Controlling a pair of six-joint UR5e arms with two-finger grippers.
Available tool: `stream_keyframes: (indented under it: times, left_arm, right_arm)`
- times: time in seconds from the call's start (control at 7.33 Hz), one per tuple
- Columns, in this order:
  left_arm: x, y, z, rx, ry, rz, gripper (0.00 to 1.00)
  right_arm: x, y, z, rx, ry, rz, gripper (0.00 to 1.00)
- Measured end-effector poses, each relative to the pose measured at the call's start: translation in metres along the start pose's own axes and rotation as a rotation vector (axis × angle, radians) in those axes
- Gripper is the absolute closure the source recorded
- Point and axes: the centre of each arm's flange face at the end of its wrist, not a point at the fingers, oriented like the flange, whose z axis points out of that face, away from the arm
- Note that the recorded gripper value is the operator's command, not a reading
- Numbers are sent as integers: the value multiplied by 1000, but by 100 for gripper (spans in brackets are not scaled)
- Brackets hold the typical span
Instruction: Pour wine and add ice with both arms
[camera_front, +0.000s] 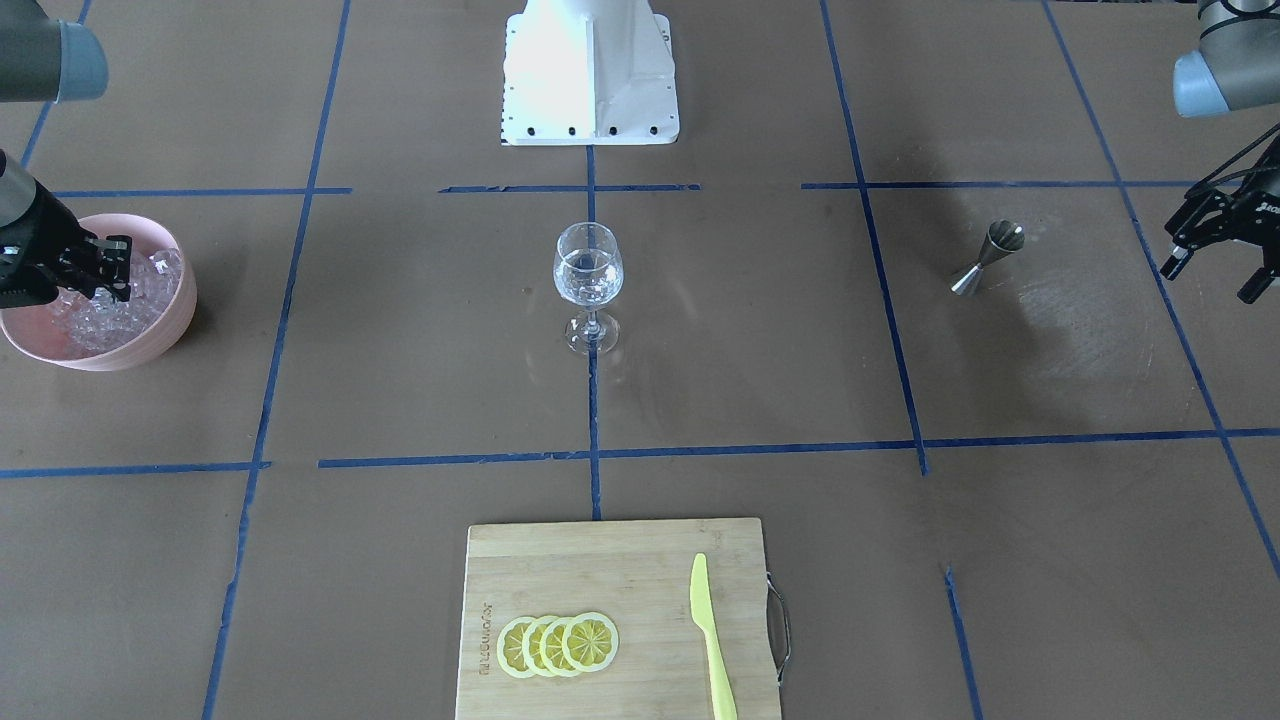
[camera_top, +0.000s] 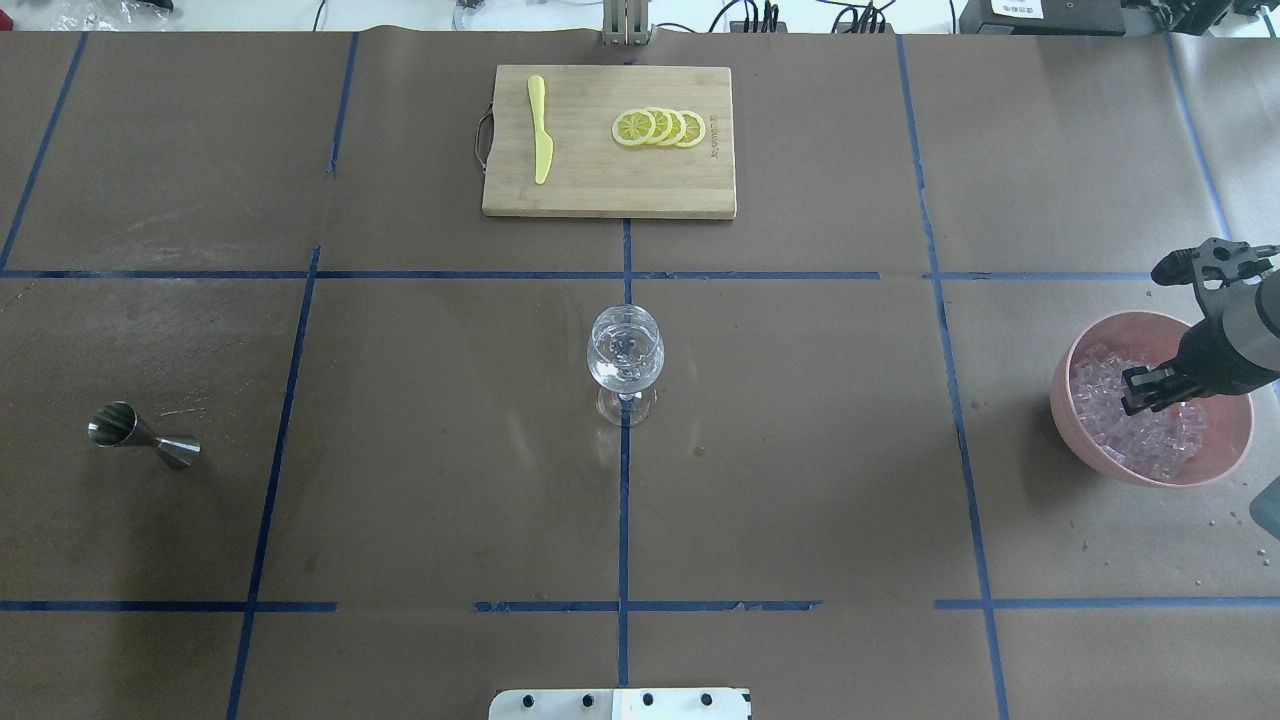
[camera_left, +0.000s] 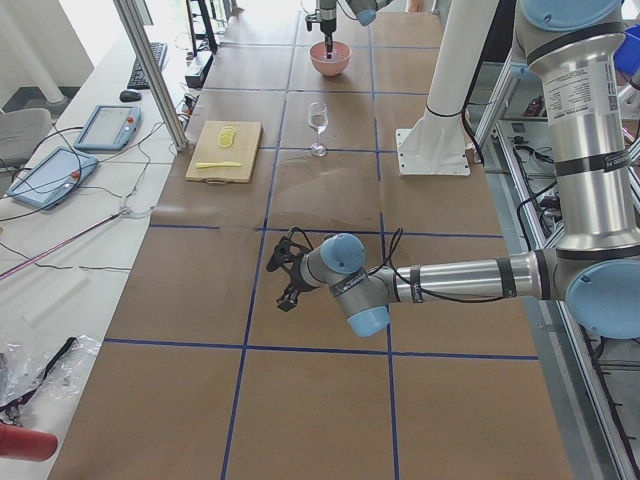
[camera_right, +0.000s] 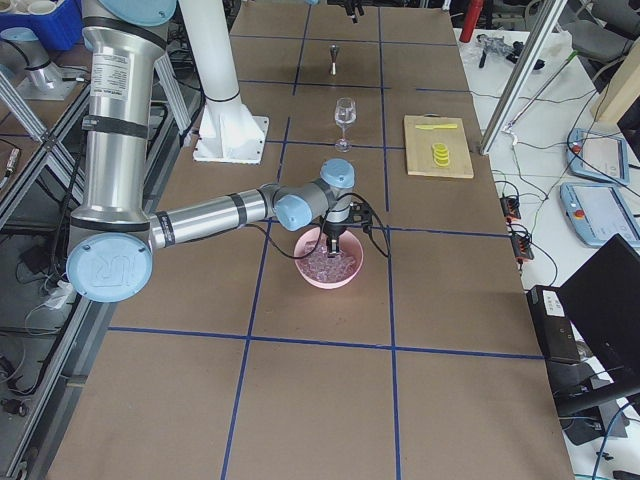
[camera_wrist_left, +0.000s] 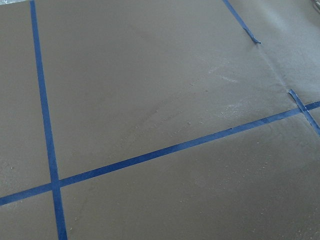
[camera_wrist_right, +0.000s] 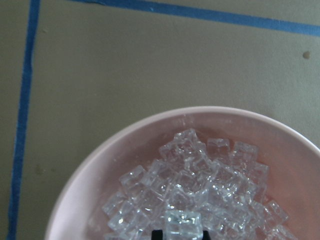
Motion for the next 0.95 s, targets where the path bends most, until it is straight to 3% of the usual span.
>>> stream_keyframes:
  times: [0.27,0.55,0.95]
  left_arm:
    - [2,0,-3,23,14,-16,0]
    - [3,1,-4,38,26,-24,0]
    - [3,1,-3,40,28,-25,0]
  right_arm:
    - [-32,0,-58,91,-73,-10,100]
    - [-94,-18,-101,149,-190,112,100]
    - [-268,-19,-120,149,-369,312,100]
